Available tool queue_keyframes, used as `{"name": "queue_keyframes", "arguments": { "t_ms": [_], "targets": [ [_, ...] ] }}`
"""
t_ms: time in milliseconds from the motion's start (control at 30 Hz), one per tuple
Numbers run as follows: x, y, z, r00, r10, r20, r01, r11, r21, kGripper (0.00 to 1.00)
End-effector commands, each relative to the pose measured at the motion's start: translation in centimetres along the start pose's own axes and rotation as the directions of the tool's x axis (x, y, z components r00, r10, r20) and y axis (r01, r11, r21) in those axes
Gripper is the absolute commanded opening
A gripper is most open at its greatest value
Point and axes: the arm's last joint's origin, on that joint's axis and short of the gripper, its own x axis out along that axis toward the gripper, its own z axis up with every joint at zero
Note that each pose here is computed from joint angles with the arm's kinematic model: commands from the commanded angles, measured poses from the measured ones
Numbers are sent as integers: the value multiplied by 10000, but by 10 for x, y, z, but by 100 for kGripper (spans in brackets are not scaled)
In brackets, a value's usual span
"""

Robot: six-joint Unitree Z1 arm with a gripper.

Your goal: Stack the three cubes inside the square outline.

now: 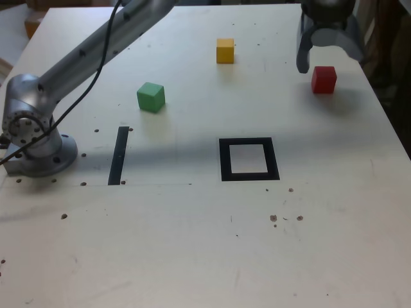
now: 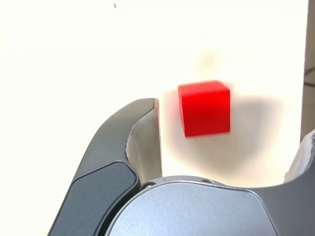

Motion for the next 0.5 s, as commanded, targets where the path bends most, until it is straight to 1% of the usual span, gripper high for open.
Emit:
{"name": "queue_keyframes", "arguments": {
  "t_ms": [0, 100, 200, 333, 467],
  "targets": [
    [8, 2, 0, 9998, -9, -209, 9, 10000, -21, 97],
    [15, 1, 2, 9995, -72, -311, 72, 10000, -3, 97],
    [22, -1, 5, 9995, -144, -282, 144, 9999, 10, 96],
    [30, -2, 9, 9995, -178, -255, 178, 9998, -8, 93],
    [32, -2, 10, 9995, -184, -276, 182, 9998, -79, 89]
  ]
}}
